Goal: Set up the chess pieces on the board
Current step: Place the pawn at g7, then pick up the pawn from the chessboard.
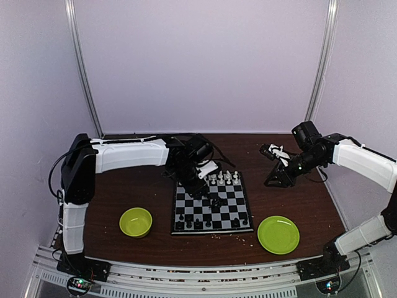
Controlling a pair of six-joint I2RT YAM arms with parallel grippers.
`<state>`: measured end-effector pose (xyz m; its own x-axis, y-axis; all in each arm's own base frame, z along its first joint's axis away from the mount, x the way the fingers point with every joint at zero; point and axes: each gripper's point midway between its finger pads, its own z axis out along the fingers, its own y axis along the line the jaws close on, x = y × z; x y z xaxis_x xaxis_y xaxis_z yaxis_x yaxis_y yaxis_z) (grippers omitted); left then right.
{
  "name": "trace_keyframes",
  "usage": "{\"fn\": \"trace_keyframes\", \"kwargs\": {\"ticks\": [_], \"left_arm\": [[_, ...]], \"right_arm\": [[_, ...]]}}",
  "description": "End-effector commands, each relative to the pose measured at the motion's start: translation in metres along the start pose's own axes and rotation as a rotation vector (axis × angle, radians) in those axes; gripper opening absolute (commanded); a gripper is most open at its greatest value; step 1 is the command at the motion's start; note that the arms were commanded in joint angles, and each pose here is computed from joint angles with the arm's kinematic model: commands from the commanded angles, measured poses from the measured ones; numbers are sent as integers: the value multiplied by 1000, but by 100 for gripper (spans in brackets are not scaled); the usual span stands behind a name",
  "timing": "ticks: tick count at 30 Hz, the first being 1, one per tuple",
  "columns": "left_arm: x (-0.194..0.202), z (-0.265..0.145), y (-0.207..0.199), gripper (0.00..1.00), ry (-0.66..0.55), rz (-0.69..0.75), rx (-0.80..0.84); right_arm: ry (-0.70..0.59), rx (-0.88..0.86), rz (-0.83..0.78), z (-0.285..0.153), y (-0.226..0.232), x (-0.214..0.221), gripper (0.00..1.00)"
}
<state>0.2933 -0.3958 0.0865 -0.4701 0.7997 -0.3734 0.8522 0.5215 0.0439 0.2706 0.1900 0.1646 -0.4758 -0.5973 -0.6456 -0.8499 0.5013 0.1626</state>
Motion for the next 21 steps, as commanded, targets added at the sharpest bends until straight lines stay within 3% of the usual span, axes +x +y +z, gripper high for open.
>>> {"fn": "trace_keyframes", "kwargs": {"ticks": [1,11,21], "left_arm": [[-12,14,7,36,-29,-33,18],[-9,30,13,30,-17,-60,21],[-7,39,13,11,-4,-58,26]], "right_arm": [[-23,7,-15,-7,0,-9,30],[-17,7,-16,-6,-1,-8,30],[-12,8,-16,-4,-2,-6,30]]}}
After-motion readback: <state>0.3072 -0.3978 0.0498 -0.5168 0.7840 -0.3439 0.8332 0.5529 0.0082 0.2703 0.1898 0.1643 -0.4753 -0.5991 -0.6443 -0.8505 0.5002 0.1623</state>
